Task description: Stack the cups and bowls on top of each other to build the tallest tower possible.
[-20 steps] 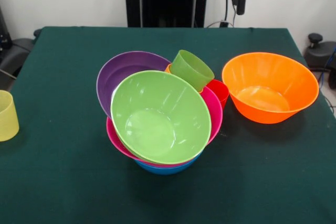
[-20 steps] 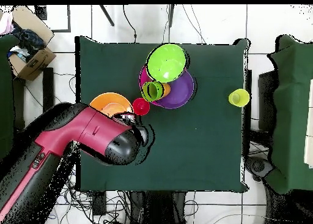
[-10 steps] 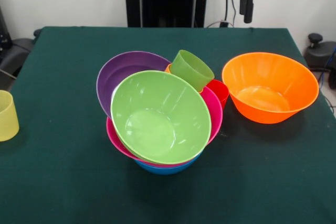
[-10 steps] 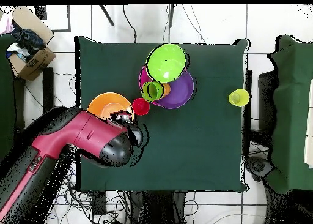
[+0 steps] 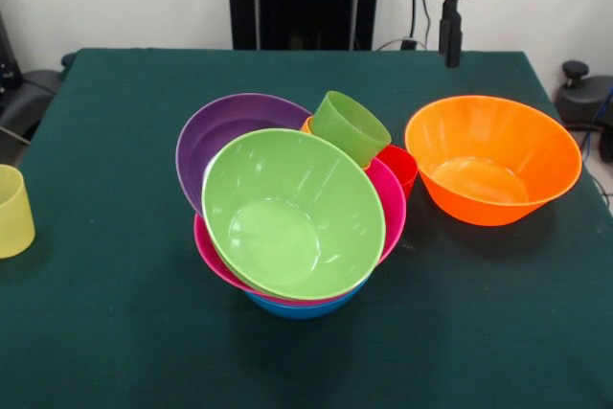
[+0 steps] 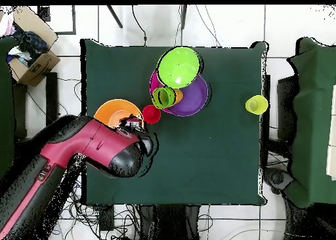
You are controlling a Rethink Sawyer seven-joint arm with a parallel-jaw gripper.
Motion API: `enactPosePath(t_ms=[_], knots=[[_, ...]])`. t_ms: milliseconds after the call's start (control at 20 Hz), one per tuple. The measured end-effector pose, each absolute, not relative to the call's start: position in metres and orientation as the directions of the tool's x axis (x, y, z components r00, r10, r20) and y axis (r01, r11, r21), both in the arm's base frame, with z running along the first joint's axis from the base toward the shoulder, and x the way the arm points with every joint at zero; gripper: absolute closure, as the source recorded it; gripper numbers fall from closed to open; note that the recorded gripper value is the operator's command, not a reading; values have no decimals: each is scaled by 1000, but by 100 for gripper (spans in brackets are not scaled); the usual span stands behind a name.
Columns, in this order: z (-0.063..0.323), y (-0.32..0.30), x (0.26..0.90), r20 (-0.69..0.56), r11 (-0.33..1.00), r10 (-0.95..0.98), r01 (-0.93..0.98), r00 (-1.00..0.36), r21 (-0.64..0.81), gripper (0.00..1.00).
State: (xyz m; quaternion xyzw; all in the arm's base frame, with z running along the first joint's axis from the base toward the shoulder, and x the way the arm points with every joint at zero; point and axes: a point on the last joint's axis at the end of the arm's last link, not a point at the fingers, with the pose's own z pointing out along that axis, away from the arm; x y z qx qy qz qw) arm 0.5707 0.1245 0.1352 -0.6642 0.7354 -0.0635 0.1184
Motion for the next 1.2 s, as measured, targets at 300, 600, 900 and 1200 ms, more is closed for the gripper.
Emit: enactPosePath(t_ms=[300, 600, 900, 1200], knots=[[119, 121, 567, -81, 119, -991, -962, -102, -247, 0], [109, 119, 562, -80, 125, -991, -961, -108, -245, 0], [97, 119, 560, -93, 123, -991, -954, -101, -274, 0], [91, 120, 560, -103, 70, -994, -949, -40, -308, 0]])
